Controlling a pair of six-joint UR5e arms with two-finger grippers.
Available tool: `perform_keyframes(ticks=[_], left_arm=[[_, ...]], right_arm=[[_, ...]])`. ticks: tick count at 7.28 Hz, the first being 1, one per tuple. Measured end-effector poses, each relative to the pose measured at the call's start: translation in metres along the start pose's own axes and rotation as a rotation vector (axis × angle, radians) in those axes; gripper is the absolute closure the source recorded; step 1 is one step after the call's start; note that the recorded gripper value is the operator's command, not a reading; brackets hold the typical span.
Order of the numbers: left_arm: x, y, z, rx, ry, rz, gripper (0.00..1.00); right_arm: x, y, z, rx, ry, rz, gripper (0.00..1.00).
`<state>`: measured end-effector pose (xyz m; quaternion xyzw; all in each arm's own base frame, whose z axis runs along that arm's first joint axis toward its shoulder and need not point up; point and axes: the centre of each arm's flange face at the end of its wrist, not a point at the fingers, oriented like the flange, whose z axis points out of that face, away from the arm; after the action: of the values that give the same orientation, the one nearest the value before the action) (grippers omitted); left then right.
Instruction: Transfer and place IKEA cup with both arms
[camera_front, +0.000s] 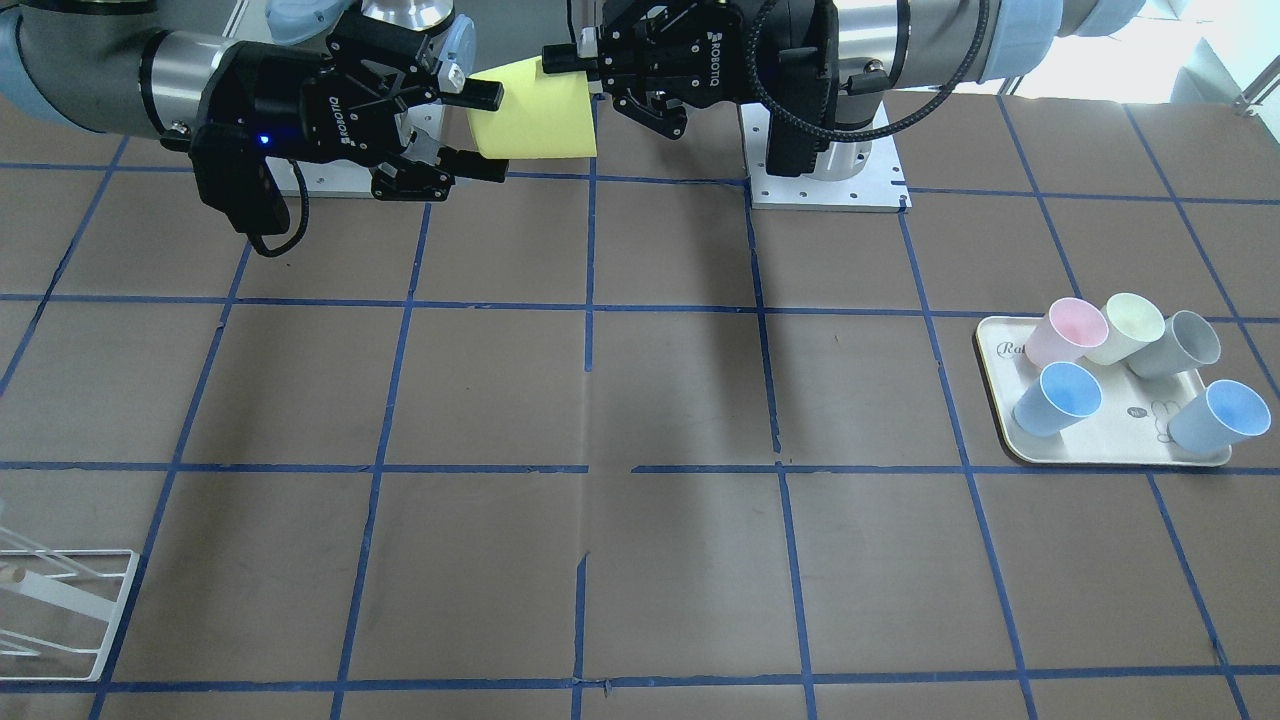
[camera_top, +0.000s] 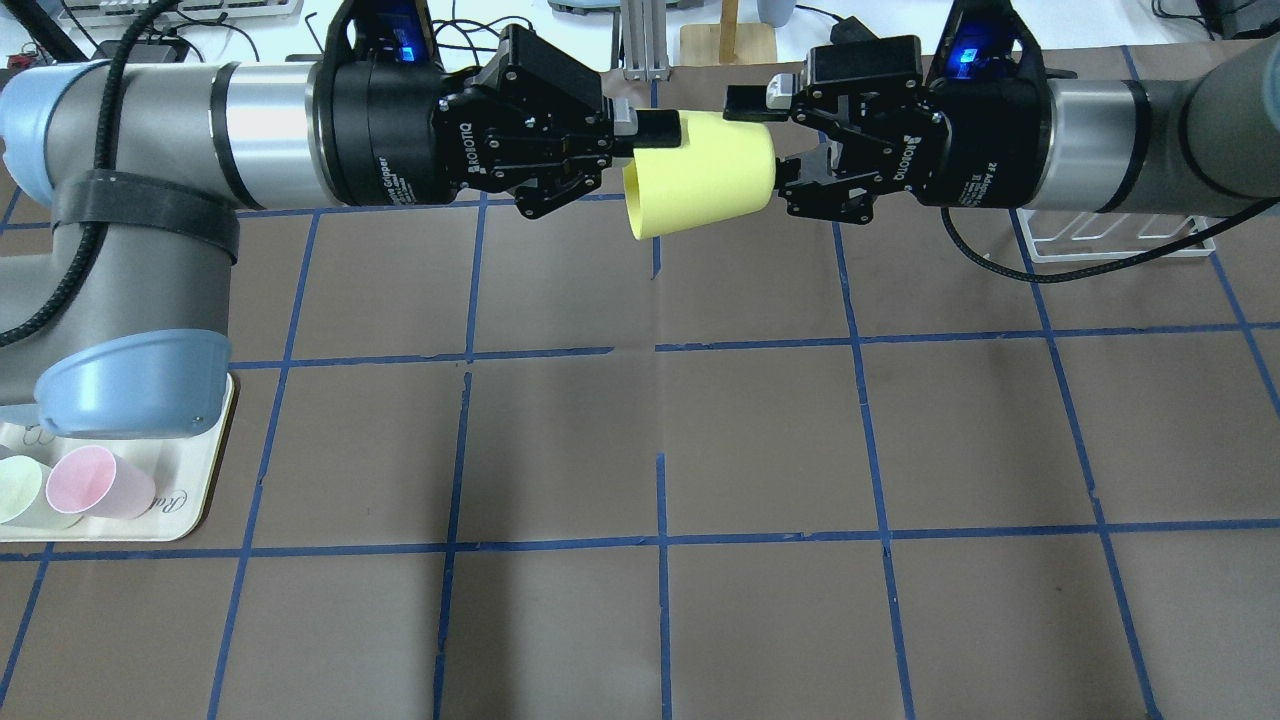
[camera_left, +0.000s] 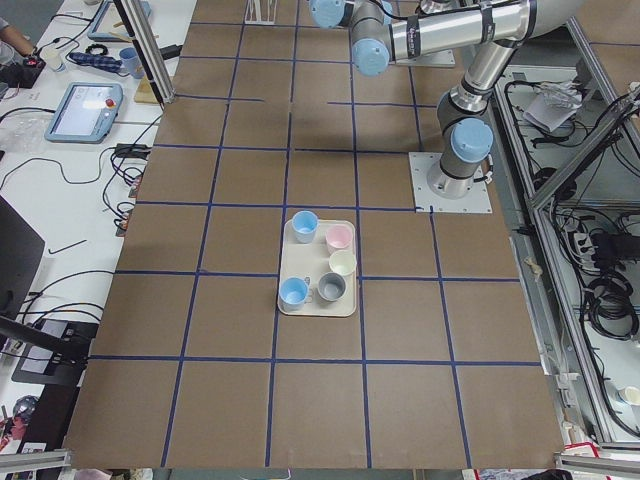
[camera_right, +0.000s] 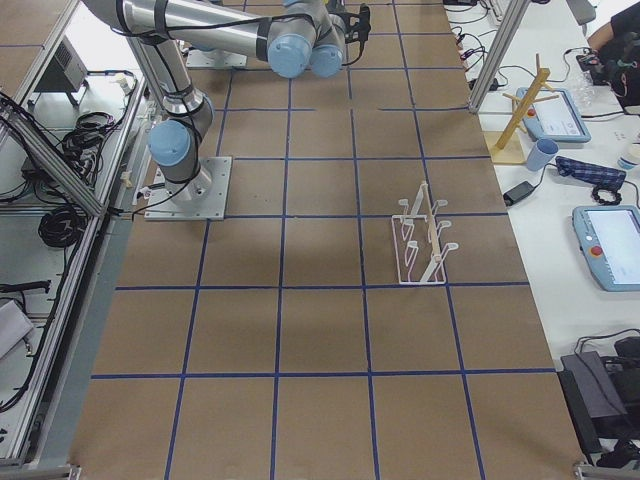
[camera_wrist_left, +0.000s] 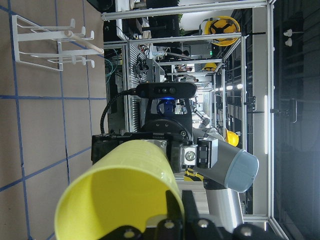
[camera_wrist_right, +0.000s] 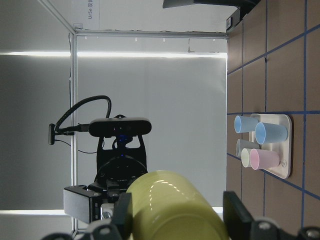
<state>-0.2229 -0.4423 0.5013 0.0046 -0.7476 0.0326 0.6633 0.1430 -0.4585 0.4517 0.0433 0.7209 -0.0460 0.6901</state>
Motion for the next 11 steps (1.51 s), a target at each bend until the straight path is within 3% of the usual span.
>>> perform_keyframes(ticks=[3,4,5,7,9,10,11], left_arm=[[0.002,0.002,0.000,0.002,-0.006,0.002,1.00],[0.003,0.005,-0.001,0.006,-0.022,-0.001,1.00],[0.000,0.005,-0.002,0.022,-0.079,-0.019,1.00],[-0.008,-0.003,-0.007,0.096,-0.294,-0.057,1.00],[-0.020,-0.013,-0.024,0.199,-0.584,-0.055,1.00],[-0.032,-0.018,-0.038,0.236,-0.745,-0.069,1.00],[-0.046,-0.021,-0.058,0.231,-0.936,-0.063,1.00]], right_arm=[[-0.002,-0.004,-0.003,0.009,-0.001,0.042,0.00],[-0.004,-0.008,-0.009,0.012,0.006,0.058,0.00],[-0.008,-0.013,-0.022,0.004,0.031,0.070,0.00],[-0.008,-0.020,-0.064,-0.011,0.106,0.087,0.00],[-0.002,-0.018,-0.093,-0.062,0.188,0.090,0.00],[-0.003,-0.018,-0.100,-0.099,0.255,0.094,0.00],[-0.009,-0.020,-0.106,-0.125,0.375,0.117,0.00]])
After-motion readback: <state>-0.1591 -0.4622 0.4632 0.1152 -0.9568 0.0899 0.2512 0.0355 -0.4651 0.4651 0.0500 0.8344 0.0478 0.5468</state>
